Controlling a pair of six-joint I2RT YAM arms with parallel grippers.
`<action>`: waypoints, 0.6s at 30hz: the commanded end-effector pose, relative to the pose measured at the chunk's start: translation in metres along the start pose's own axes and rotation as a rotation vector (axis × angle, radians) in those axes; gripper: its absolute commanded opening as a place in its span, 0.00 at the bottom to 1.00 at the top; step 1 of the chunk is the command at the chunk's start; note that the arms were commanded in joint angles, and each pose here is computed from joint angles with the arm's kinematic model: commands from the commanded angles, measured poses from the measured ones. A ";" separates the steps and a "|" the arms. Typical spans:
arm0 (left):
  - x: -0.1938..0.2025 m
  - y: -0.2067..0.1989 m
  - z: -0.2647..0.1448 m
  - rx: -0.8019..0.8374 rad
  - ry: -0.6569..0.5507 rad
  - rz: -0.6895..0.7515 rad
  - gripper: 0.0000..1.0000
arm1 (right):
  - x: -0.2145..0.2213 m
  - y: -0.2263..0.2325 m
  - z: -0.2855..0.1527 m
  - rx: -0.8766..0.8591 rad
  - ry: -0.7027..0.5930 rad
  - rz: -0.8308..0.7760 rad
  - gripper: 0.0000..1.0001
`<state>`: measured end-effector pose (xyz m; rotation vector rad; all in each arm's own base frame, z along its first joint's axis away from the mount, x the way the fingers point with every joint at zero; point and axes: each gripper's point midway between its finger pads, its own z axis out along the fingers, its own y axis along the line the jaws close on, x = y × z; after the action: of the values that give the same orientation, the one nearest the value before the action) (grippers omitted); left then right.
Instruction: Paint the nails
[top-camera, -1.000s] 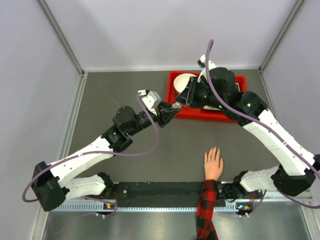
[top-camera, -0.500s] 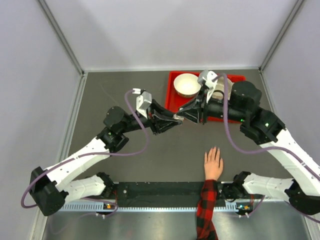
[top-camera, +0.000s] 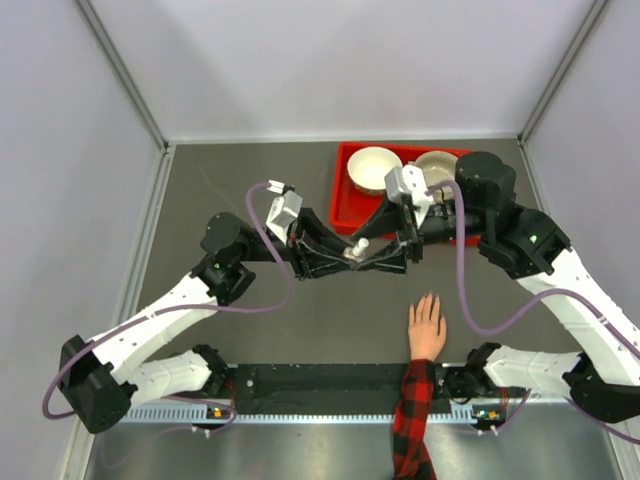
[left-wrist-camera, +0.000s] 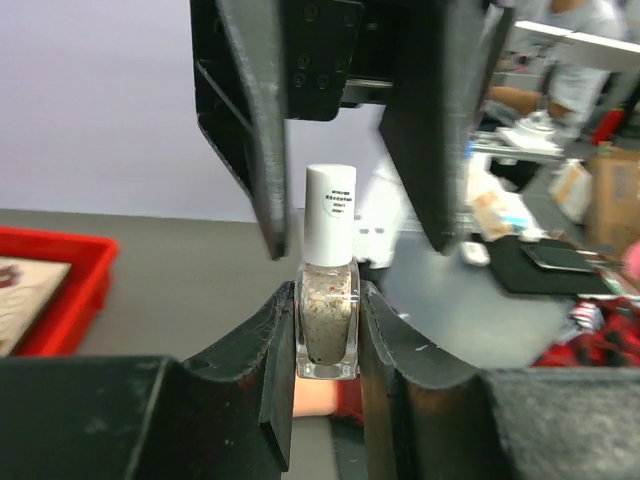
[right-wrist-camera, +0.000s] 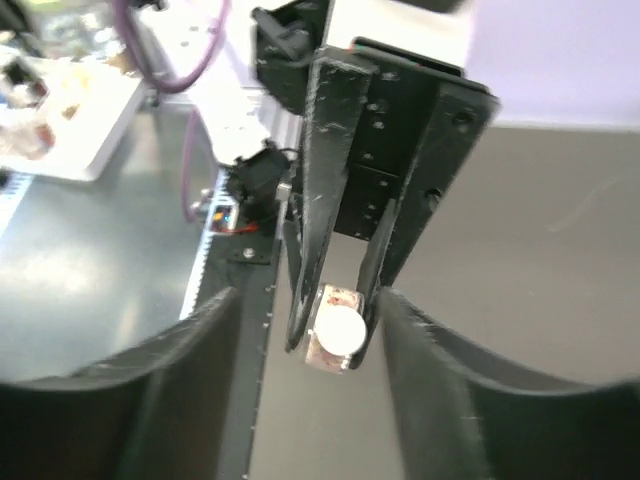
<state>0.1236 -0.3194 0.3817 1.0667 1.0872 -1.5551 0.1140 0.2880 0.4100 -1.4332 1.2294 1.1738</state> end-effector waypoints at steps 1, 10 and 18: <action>-0.028 0.030 -0.003 -0.176 -0.061 0.128 0.00 | -0.017 -0.030 -0.005 0.221 -0.062 0.168 0.71; -0.030 0.099 -0.020 -0.510 -0.093 0.235 0.00 | 0.011 -0.102 -0.036 0.806 -0.115 0.721 0.73; -0.025 0.118 -0.019 -0.567 -0.079 0.259 0.00 | 0.012 -0.122 -0.030 0.943 -0.179 0.859 0.46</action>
<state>0.2363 -0.3185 0.3554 0.7466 1.2695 -1.0492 0.2302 0.2683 0.3819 -0.2418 2.0220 0.9297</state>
